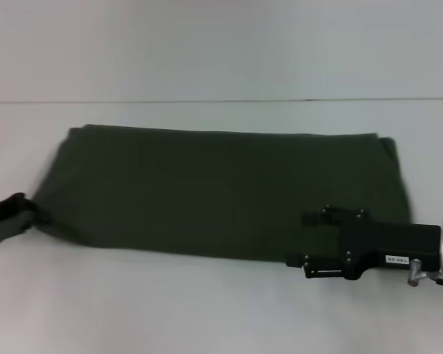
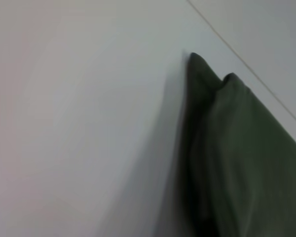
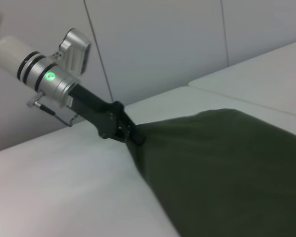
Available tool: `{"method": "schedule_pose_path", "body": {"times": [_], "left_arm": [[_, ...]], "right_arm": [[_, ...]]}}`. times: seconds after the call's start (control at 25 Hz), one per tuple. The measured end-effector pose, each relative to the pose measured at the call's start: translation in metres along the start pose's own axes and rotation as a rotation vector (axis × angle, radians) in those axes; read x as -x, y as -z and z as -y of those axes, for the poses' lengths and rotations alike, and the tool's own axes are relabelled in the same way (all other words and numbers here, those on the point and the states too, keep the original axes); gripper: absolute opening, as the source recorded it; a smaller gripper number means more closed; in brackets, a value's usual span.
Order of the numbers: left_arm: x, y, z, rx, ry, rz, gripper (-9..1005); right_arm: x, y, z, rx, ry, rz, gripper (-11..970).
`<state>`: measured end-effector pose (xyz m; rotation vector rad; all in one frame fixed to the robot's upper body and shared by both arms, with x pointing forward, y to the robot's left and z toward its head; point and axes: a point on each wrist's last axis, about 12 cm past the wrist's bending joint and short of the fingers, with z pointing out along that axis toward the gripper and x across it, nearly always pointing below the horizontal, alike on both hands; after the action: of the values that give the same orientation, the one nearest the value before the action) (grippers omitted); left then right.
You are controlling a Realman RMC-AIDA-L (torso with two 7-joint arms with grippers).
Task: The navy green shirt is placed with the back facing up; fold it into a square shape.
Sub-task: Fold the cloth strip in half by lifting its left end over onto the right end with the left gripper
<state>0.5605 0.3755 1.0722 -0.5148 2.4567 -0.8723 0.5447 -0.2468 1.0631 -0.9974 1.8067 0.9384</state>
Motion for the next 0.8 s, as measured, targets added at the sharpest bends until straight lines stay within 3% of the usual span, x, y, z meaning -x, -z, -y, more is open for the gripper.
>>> {"method": "schedule_pose_path", "body": {"times": [0.52,0.8], "left_arm": [[0.022,0.047,-0.028,0.091,0.015,0.113,77],[0.021,0.045,-0.023,0.054,0.016,0.096,94]], "right_arm": [[-0.003,0.01,0.0,-0.021,-0.022,0.035,926],[-0.007,0.013,0.001,-0.046,-0.035,0.034,925]]}}
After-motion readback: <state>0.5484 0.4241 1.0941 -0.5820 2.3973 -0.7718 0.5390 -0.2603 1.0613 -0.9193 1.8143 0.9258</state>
